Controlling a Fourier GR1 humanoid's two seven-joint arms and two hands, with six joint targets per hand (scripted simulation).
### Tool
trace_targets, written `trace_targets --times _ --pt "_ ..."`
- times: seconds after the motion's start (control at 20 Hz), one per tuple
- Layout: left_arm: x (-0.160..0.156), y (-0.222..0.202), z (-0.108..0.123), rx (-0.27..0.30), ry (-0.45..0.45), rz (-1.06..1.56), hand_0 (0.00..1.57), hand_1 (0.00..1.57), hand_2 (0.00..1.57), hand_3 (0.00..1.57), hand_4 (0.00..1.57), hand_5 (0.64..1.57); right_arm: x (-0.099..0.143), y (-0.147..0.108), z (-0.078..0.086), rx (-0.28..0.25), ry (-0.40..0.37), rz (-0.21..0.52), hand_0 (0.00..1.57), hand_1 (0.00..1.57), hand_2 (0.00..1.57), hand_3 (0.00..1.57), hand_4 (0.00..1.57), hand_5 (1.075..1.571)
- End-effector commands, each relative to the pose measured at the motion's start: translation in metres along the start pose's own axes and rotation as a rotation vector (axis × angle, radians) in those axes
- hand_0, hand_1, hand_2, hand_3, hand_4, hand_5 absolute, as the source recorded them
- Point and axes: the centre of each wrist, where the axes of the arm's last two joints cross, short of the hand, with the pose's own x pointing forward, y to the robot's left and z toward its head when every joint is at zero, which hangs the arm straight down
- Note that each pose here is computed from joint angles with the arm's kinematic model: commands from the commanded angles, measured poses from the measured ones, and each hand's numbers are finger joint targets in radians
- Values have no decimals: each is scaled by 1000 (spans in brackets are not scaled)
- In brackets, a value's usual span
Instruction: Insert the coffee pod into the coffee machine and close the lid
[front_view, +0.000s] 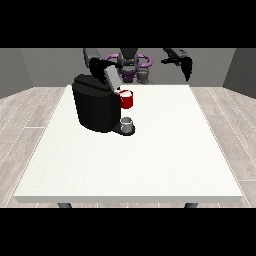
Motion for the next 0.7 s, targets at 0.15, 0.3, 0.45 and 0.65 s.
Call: trace_targets --times 0.15,0.3,0.45,0.65 --pt "-1 -9 4 20 33 -10 0 0 0 0 24 1571 -8 18 -4 43 60 3 0 0 0 0 0 1571" --pt "-15 2 6 59 22 -15 0 0 0 0 158 1571 2 28 -10 90 42 24 0 0 0 0 182 1571" --pt "-7 17 6 24 -4 -19 0 0 0 0 148 1571 18 15 -25 67 -1 58 0 0 0 0 214 1571" --pt "-19 6 6 64 52 -11 0 0 0 0 181 1571 28 56 -25 155 1 84 0 0 0 0 215 1571"
